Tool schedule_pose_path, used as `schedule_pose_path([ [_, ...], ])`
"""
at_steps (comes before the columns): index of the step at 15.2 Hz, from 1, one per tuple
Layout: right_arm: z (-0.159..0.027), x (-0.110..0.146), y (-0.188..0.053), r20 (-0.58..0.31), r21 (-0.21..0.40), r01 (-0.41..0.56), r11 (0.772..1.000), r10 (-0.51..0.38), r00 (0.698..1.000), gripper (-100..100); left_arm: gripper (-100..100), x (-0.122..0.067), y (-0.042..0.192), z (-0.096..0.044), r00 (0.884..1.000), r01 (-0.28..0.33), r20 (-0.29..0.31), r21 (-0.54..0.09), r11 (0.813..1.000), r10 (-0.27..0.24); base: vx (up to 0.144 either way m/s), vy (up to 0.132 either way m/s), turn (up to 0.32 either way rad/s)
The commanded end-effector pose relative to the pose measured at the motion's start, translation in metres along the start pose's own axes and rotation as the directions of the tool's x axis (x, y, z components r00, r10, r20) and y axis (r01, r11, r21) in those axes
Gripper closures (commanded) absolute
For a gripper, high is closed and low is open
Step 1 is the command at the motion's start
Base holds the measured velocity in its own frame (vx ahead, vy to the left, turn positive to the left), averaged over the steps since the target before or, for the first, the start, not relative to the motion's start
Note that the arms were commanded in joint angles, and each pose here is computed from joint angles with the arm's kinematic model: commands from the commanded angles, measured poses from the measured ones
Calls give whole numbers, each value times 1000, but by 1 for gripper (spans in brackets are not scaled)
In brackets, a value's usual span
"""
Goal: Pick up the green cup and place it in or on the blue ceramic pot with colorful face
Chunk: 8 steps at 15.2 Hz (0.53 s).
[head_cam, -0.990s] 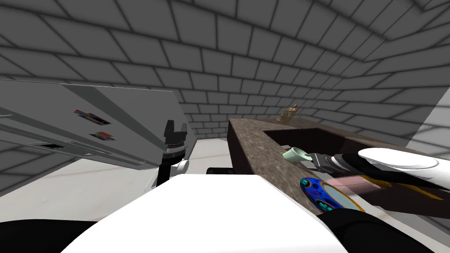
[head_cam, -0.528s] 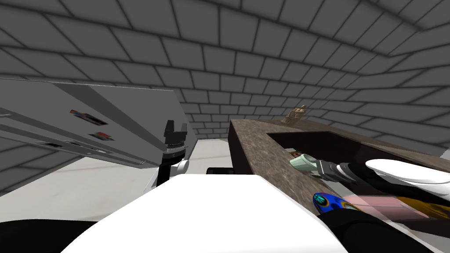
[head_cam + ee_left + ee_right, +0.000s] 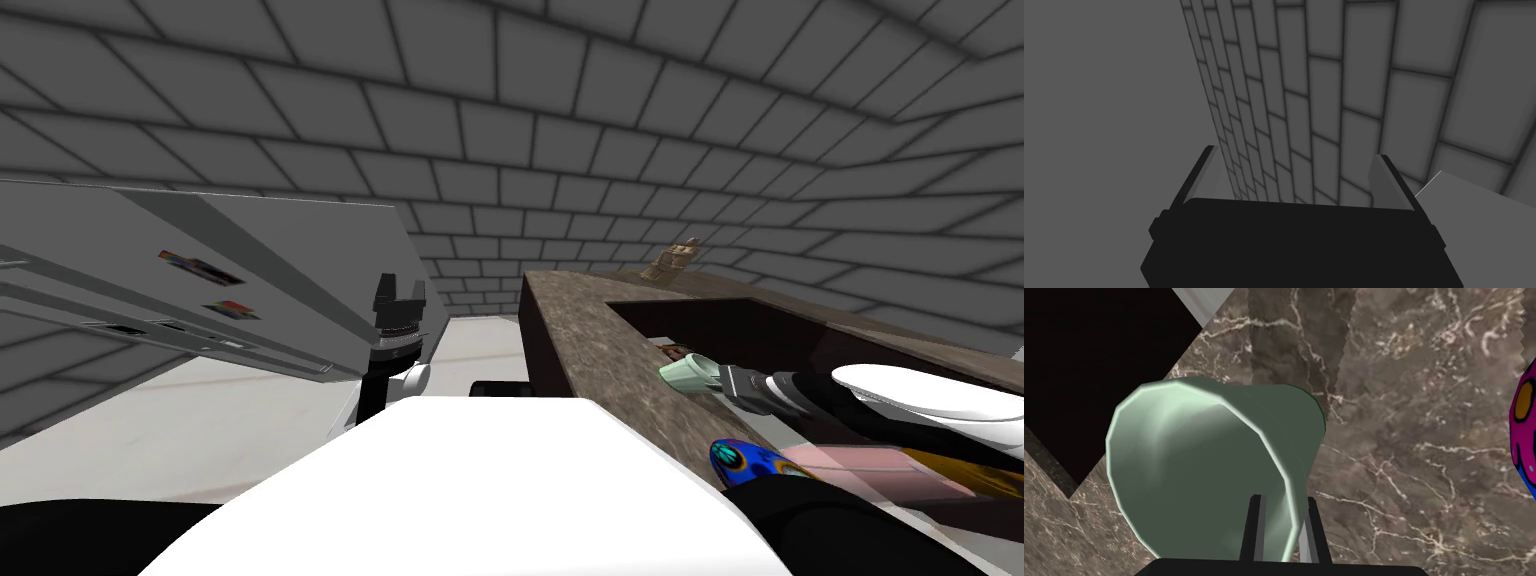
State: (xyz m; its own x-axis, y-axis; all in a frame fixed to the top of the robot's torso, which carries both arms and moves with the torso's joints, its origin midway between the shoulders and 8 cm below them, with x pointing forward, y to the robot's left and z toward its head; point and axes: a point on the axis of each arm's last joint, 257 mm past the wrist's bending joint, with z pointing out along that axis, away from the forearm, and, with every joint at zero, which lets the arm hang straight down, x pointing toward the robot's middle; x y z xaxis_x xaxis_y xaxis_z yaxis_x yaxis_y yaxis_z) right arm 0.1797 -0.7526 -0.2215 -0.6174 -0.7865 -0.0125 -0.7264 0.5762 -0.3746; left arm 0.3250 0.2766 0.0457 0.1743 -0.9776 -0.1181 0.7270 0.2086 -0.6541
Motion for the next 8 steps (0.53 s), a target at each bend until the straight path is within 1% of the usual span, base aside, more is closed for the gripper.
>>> schedule_pose_path([
  [1, -6, -9, -8, 4, -13, 22, 1000, -22, 1000, 100, 0, 0, 0, 0, 1000, 0, 0, 0, 1000, 0, 33, 65, -188],
  [3, -4, -6, -5, 3, -10, 16, 1000, -16, 1000, 100, 0, 0, 0, 0, 1000, 0, 0, 0, 1000, 0, 14, 46, -71],
  [4, -14, -10, -18, -8, -15, 24, 1000, -24, 1000, 100, 0, 0, 0, 0, 1000, 0, 0, 0, 1000, 0, -9, 28, -123],
  [8, -30, -17, -38, -23, -17, 33, 999, -33, 999, 100, 0, 0, 0, 0, 1000, 0, 0, 0, 1000, 0, -35, 36, -167],
])
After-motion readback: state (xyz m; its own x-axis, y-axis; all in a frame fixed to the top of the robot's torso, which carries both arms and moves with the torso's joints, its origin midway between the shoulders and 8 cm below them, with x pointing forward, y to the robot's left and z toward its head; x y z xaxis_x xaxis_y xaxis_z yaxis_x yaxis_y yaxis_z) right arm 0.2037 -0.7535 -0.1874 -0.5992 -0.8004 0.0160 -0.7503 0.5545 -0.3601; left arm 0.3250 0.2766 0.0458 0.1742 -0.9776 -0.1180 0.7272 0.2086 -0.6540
